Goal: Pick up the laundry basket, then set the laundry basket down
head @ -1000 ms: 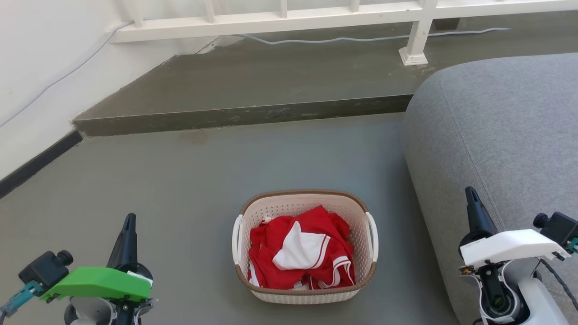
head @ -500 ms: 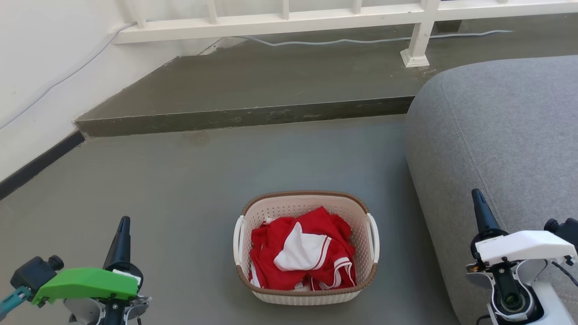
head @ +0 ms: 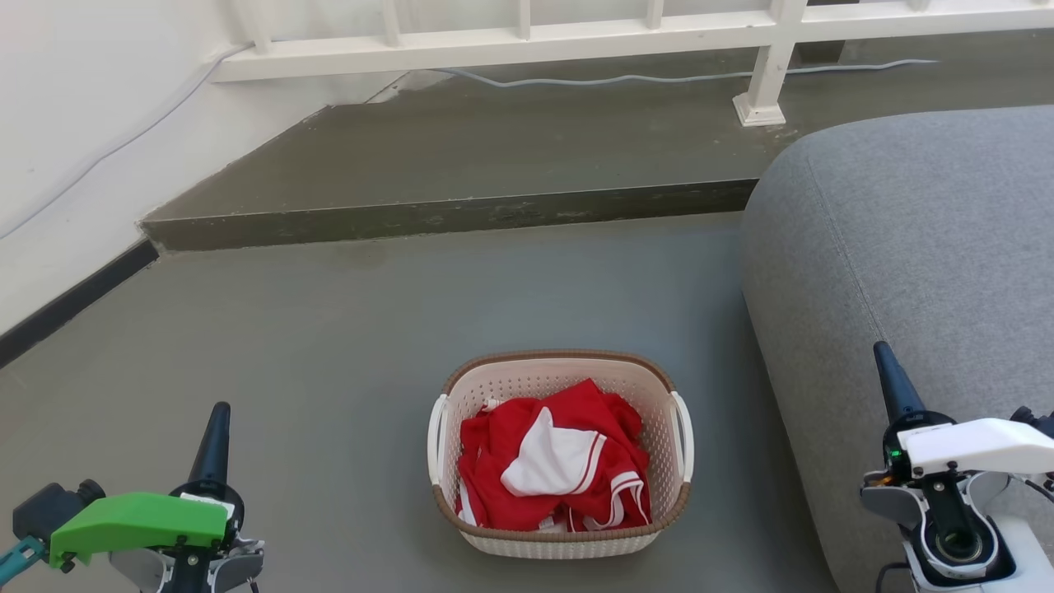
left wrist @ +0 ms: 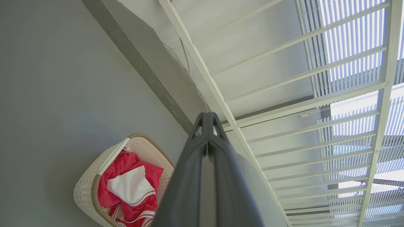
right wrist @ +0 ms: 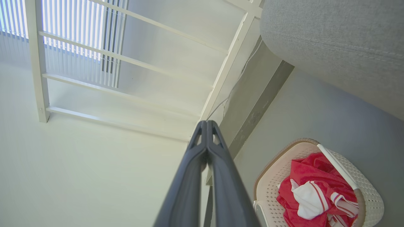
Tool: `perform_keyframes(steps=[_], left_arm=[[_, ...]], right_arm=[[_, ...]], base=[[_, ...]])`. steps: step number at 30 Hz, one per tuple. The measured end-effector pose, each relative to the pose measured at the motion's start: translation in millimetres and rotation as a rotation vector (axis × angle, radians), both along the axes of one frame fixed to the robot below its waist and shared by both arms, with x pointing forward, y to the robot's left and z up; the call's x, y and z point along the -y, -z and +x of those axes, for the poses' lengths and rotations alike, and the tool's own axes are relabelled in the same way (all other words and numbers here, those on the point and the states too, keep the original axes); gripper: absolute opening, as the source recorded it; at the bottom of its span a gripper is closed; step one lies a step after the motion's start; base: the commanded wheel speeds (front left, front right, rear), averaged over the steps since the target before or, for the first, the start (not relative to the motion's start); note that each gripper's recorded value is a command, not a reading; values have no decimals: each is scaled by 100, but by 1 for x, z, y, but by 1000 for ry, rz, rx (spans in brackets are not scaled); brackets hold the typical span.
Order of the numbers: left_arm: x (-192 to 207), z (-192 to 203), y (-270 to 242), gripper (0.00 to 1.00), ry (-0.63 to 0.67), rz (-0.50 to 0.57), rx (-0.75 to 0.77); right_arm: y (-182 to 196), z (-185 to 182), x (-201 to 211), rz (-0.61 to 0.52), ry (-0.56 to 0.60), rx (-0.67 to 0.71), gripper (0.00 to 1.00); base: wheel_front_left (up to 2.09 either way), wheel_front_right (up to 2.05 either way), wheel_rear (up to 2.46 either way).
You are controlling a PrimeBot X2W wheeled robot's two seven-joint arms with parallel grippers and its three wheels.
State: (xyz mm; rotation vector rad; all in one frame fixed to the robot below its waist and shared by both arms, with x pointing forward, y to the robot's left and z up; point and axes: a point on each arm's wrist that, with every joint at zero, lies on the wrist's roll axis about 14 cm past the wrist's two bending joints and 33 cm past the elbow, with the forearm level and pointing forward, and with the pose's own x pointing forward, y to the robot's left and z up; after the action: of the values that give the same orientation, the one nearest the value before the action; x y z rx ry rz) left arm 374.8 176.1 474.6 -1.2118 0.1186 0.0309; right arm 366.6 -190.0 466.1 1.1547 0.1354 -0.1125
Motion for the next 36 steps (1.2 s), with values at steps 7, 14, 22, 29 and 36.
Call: perform_keyframes(steps=[7,14,22,29,36], left_arm=[[-2,-1,1,0,-12,-91,-8],[-4,-2,1,0,-25,-177,-12],[-7,-3,2,0,-37,-268,-17],[-11,-3,1,0,-51,-351,-10],[-11,-1,-1,0,-50,-357,-4]], right_arm=[[-3,3,3,112,16,17,0],[-4,3,7,202,31,25,0],[-7,5,11,314,48,46,0],[-12,8,14,405,59,77,0],[-11,7,15,418,64,75,0]], base=[[0,0,0],[0,0,0],[0,0,0],[0,0,0],[0,0,0]])
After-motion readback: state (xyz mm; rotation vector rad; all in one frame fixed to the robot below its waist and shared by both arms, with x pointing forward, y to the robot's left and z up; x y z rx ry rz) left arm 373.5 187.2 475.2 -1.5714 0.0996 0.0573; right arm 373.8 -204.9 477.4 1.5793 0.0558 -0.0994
